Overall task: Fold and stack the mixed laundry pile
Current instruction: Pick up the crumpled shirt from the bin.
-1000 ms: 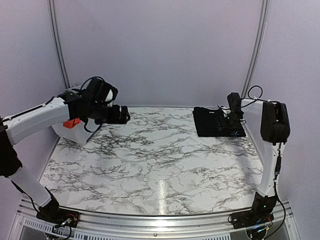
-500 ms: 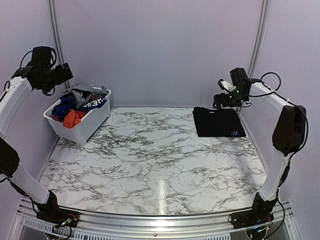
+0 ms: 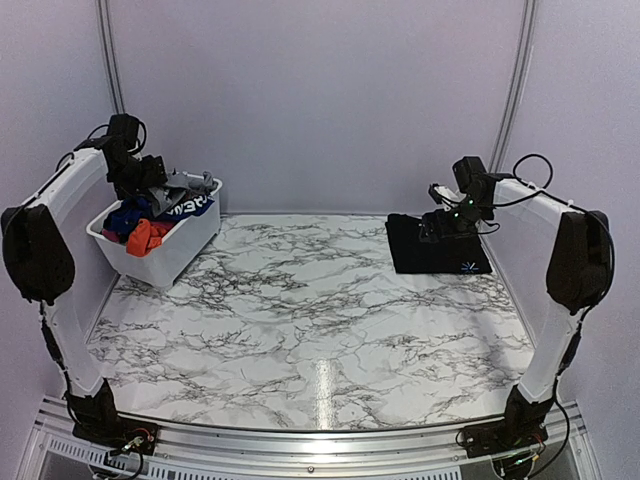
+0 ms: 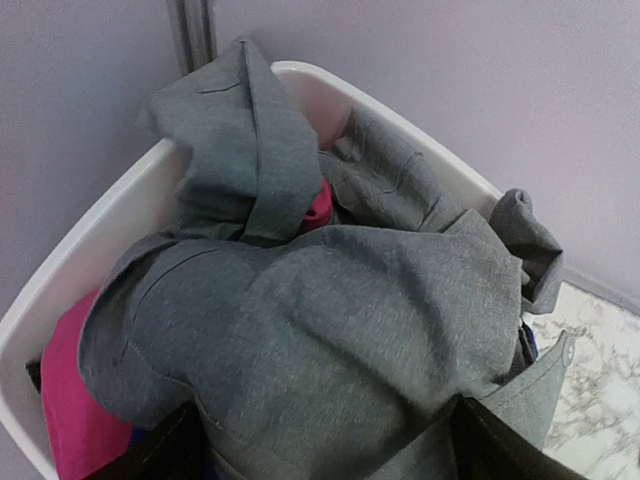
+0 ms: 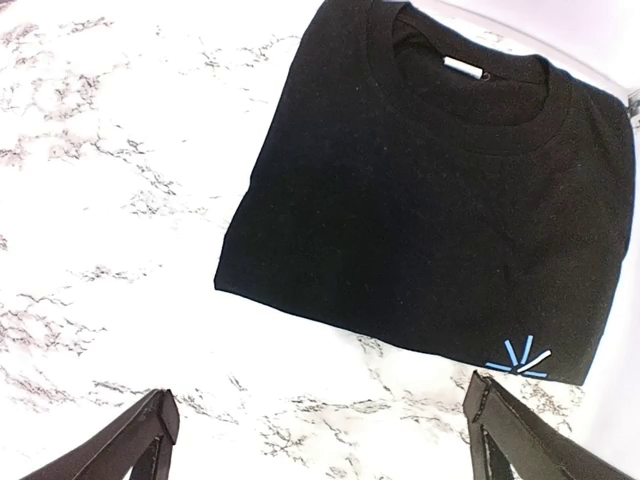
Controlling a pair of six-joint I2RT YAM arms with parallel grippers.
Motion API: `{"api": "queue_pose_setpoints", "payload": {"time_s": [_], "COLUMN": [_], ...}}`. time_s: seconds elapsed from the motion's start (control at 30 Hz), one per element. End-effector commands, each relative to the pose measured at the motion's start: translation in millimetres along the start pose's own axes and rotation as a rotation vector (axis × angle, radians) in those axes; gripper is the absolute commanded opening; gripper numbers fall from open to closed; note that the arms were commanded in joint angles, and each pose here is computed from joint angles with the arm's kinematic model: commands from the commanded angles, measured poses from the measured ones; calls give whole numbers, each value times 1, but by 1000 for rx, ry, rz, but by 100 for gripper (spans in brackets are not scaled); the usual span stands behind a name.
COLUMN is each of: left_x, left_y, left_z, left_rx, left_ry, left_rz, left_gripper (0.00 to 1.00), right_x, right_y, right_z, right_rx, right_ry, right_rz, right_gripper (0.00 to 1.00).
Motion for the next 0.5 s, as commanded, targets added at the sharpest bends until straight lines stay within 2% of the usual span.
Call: {"api": "queue_pose_setpoints", "payload": {"time_s": [0.0, 0.13, 0.23, 0.27, 0.33, 0.47], "left_x": [-14, -39, -63, -71, -87, -125], "left_y": [-12, -19, -1, 7, 29, 96], "left_z": [-14, -10, -15, -17, -21, -41], "left_rx": [60, 71, 108, 124, 150, 321], "left_ry": [-65, -57, -50, -46, -29, 39], "left_rz": [2, -47, -134, -163, -232, -424], "left_gripper": [74, 27, 3, 0, 0, 0], "right_x": [-9, -10, -10, -9, -8, -7], "right_y": [14, 18, 22, 23, 26, 29], "right_z": [4, 5, 6, 7, 8, 12], "right_rx": [-19, -24, -25, -29, -35, -61], "right_ry": [-6, -12, -14, -15, -21, -38], "right_rz": [-43, -44, -47, -47, -48, -58], "right_gripper": [95, 95, 95, 95, 94, 94]}}
Point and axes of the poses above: each gripper's point midway between its finger pads, its own y axis back along the fingers, its own z axis along the line the jaws close on, x = y × z, the point moved 4 cm from there along y, back along the fingers
